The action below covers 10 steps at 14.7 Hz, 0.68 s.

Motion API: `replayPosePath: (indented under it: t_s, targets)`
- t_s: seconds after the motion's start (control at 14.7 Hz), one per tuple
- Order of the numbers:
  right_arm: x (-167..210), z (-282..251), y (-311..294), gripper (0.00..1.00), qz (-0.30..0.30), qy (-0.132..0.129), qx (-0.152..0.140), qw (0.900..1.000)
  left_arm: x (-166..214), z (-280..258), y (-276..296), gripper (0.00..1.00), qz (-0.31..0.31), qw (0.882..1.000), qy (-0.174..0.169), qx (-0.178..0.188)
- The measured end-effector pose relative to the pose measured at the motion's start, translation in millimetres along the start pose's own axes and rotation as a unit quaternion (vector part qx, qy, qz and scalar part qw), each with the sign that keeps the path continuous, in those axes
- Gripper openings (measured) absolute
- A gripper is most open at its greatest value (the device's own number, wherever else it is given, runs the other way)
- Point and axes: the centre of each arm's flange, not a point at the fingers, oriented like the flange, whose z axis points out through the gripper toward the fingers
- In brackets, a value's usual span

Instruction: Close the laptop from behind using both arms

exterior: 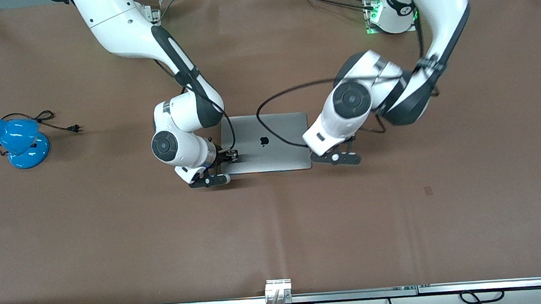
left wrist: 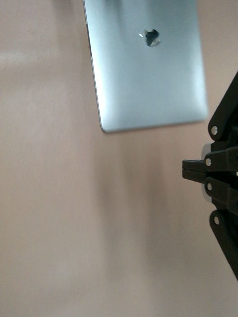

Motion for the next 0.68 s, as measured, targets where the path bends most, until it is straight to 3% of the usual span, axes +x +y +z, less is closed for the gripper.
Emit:
replayPosePath:
  t_s: [0.2,0.41,0.68]
  targets:
    - [19.2,-67.0,20.9,0.01,0.002,0.021,-0.018,1.0,-21.0,-80.6,-41.2,0.01,-0.041,0.999,-0.017,-0.028]
    - [20.7,-154.8,46.9,0.01,-0.001,0.032,-0.042,0.999,-39.4,-149.3,-107.4,0.01,-0.038,0.997,-0.049,-0.034]
    - [3.8,-242.0,74.9,0.01,-0.008,0.017,-0.067,0.998,-51.4,-175.6,-146.8,0.02,-0.038,0.996,-0.073,-0.027]
